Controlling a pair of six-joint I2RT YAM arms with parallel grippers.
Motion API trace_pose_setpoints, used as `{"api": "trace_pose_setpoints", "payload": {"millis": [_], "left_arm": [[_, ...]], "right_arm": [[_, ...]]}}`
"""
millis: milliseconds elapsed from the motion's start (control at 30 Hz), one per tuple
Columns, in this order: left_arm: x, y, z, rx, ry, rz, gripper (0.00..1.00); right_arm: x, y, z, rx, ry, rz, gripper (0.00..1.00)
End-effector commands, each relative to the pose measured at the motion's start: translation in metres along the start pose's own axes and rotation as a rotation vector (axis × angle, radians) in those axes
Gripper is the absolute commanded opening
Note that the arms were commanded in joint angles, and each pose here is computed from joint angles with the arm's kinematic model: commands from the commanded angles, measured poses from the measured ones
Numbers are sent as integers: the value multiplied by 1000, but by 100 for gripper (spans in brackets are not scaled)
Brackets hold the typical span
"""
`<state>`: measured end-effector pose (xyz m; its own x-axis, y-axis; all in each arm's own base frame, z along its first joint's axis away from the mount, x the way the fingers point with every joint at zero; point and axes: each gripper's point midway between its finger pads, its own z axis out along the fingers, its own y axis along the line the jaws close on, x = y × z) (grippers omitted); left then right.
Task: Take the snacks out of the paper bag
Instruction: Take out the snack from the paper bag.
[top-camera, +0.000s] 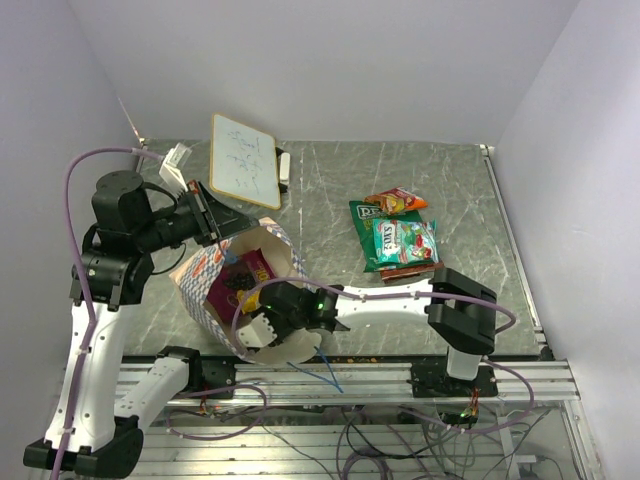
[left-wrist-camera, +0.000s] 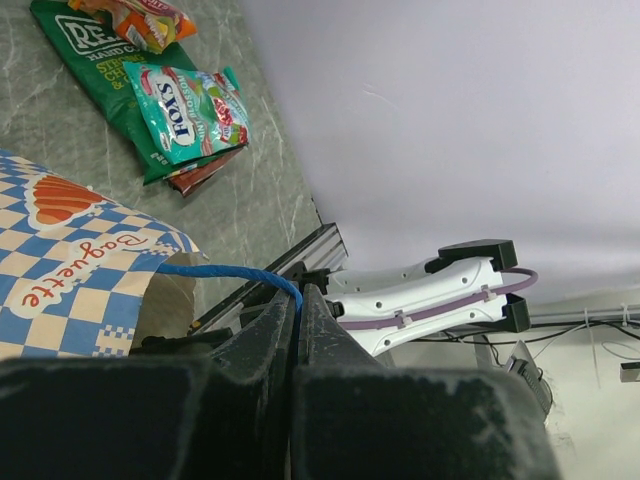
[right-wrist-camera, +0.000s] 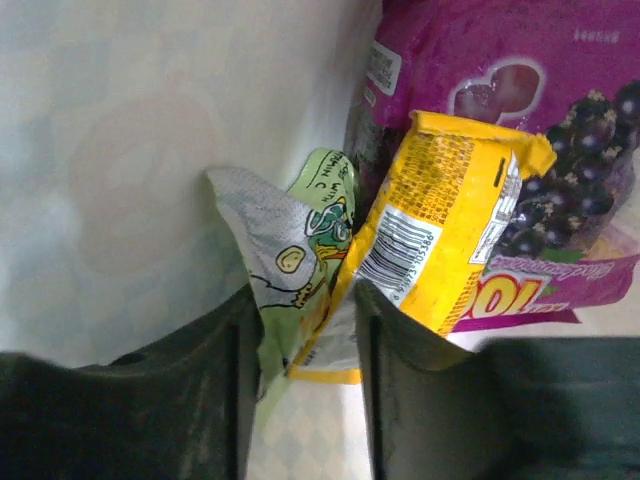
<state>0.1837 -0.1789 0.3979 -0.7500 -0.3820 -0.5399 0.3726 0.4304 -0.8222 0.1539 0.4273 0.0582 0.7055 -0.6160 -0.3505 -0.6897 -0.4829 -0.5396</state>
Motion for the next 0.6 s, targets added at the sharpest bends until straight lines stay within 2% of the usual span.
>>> {"api": "trace_pose_setpoints", "payload": {"millis": [0, 133, 267, 567], "left_arm": [[3, -11, -5, 36, -2, 34, 7], [4, -8, -6, 21, -7, 28, 7], [5, -6, -8, 11, -21, 27, 7], [5, 0, -8, -14, -30, 23, 7]], "right_arm": [[-6, -27, 0, 90, 3, 5, 29], [-11, -43, -16, 180, -38, 49, 11], [-13, -54, -35, 221, -74, 103, 0], [-36, -51, -78, 177, -211, 191, 0]]}}
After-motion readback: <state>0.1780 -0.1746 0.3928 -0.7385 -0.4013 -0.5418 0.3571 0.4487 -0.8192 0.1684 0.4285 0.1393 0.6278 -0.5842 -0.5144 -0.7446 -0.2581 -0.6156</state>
